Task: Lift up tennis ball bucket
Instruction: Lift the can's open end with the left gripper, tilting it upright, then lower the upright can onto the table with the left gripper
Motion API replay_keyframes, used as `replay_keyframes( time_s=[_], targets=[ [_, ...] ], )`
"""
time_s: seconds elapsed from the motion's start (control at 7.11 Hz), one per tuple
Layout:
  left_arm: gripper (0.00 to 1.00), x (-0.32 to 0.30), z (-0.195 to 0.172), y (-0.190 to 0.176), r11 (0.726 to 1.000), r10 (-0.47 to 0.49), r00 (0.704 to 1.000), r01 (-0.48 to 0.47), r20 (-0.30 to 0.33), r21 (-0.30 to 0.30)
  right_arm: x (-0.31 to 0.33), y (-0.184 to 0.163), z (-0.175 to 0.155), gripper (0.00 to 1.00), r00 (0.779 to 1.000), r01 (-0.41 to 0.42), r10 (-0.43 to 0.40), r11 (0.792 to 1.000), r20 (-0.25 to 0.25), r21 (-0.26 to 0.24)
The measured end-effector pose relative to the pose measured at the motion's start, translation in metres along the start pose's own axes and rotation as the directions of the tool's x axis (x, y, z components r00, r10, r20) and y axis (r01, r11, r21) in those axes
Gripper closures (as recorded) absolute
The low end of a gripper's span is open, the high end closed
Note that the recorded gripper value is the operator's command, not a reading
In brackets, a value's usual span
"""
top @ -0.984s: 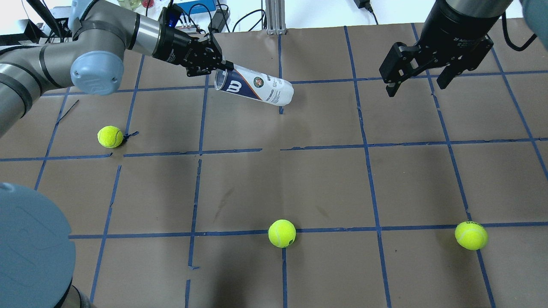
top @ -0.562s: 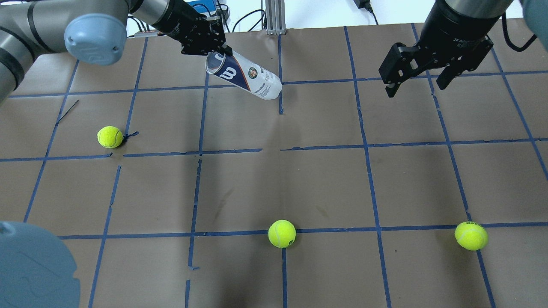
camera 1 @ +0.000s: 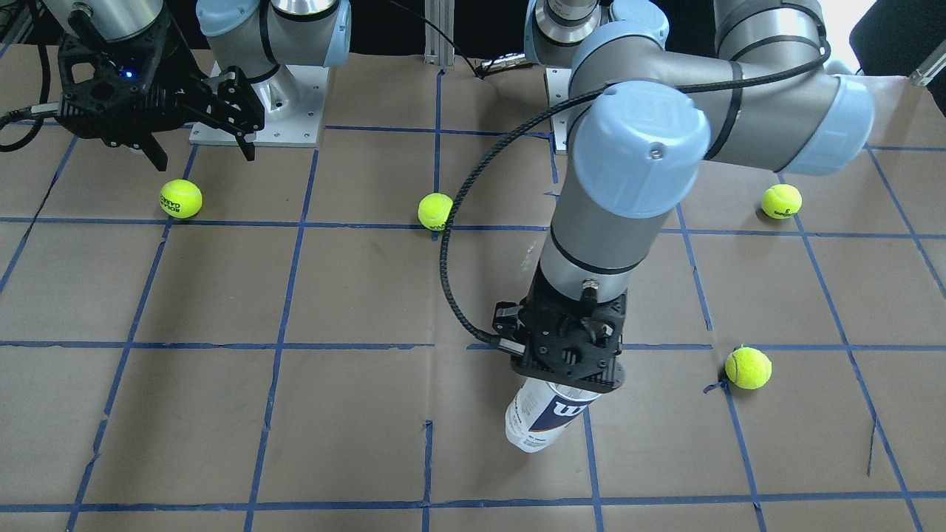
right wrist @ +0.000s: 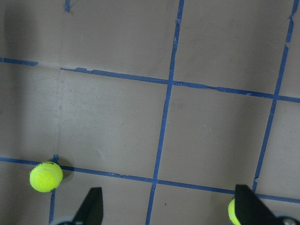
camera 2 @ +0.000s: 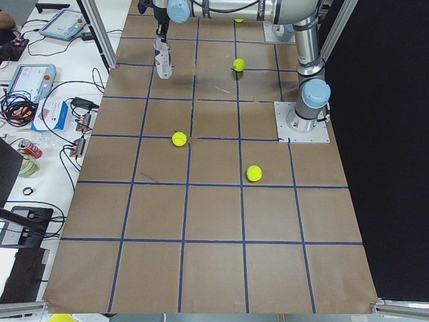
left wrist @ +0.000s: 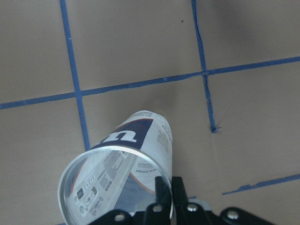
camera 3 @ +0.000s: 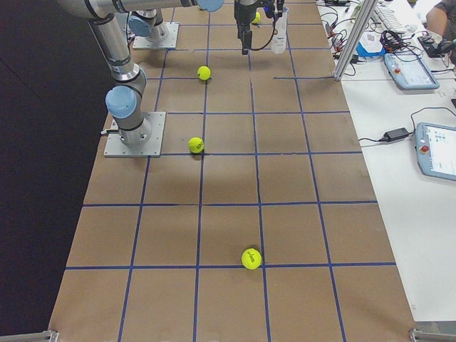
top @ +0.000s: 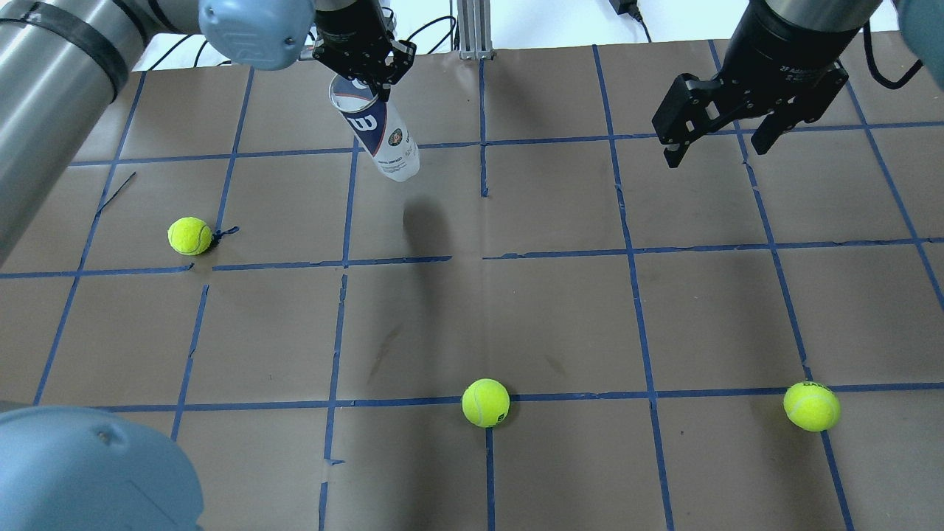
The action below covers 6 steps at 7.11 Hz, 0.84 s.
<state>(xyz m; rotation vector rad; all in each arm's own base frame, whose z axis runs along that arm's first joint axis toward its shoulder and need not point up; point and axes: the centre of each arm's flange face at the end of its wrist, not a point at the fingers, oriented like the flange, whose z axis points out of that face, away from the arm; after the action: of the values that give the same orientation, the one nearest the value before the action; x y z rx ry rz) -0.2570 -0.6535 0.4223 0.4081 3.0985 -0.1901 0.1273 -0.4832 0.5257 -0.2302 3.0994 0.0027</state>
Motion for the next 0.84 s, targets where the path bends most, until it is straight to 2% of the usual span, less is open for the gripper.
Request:
replay_keyframes(
  time_s=[0.28, 0.42, 0.56, 0.7, 0.84],
  targets=[
    [1.0, 0.022, 0.021, 0.0, 0.986, 0.165, 0.984, -0.163, 0.065, -0.042, 0.0, 0.0, 0.0, 0.0, 1.0, 0.0, 0.0, 1.0, 0.0, 0.0],
    [1.0, 0.025, 0.036, -0.003, 0.977, 0.21, 0.974, -0.206, 0.08, -0.061, 0.0, 0.0, 0.0, 0.0, 1.0, 0.0, 0.0, 1.0, 0.001, -0.001],
    [0.88, 0.026, 0.046, -0.006, 0.973, 0.228, 0.97, -0.223, 0.085, -0.066, 0.0, 0.0, 0.001, 0.0, 1.0, 0.0, 0.0, 1.0, 0.001, -0.003],
    [0.88, 0.027, 0.052, -0.008, 0.972, 0.233, 0.969, -0.228, 0.087, -0.063, 0.0, 0.0, 0.002, 0.0, 1.0, 0.0, 0.0, 1.0, 0.001, -0.004],
    [0.82, 0.029, 0.056, -0.008, 0.972, 0.23, 0.97, -0.225, 0.079, -0.066, 0.0, 0.0, 0.002, 0.0, 1.0, 0.0, 0.0, 1.0, 0.001, -0.006]
  ],
)
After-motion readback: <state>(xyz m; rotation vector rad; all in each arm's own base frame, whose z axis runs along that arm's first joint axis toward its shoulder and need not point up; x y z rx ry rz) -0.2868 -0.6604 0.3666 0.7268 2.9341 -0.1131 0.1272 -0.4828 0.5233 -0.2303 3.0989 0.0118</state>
